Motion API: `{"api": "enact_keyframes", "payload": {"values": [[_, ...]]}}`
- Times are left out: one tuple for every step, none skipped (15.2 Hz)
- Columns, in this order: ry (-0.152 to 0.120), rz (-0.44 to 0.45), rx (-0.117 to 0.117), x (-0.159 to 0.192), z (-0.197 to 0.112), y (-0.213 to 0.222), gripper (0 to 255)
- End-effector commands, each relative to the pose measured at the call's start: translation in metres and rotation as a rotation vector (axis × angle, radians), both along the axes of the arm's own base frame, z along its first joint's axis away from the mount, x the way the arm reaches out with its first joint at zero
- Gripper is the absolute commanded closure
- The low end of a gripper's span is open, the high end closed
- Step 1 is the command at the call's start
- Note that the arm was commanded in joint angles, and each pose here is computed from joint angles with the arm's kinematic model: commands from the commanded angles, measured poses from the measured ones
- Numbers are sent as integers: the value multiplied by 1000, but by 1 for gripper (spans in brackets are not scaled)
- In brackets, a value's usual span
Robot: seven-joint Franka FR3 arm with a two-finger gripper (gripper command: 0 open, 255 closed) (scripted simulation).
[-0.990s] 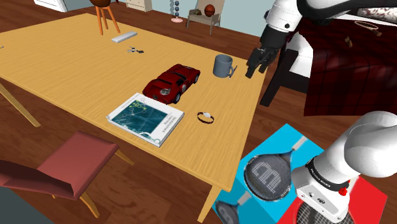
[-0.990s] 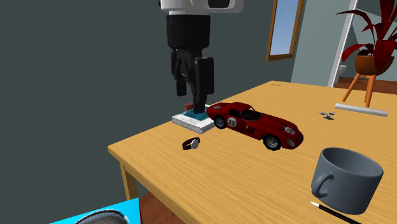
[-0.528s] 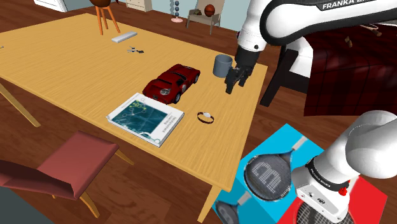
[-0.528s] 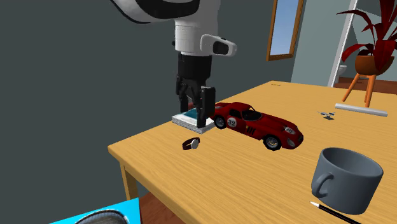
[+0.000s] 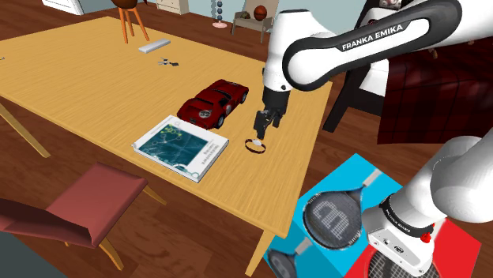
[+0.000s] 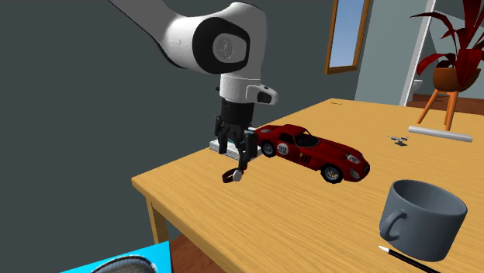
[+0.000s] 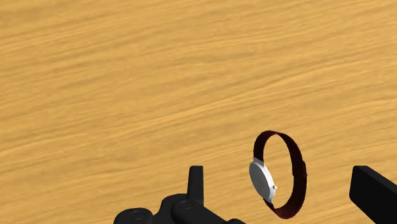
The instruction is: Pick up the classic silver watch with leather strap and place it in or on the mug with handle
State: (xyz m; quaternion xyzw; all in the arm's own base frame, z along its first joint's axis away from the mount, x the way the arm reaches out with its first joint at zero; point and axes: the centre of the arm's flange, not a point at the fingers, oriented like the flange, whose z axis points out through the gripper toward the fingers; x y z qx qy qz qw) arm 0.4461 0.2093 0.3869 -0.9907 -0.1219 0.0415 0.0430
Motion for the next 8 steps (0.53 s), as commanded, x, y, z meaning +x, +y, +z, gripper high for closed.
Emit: {"api": "enact_keyframes", "payload": {"values": [[4, 8, -1, 0, -11, 6, 0], [4, 8, -1, 0, -16, 6, 0], [4, 8, -1, -1, -21, 7, 0], [4, 8, -1, -1, -26, 7, 0], [4, 8, -1, -2, -32, 7, 0], [4, 8, -1, -2, -37, 8, 0], [4, 8, -1, -3, -45, 8, 0], [4, 8, -1, -3, -45, 8, 0]]}}
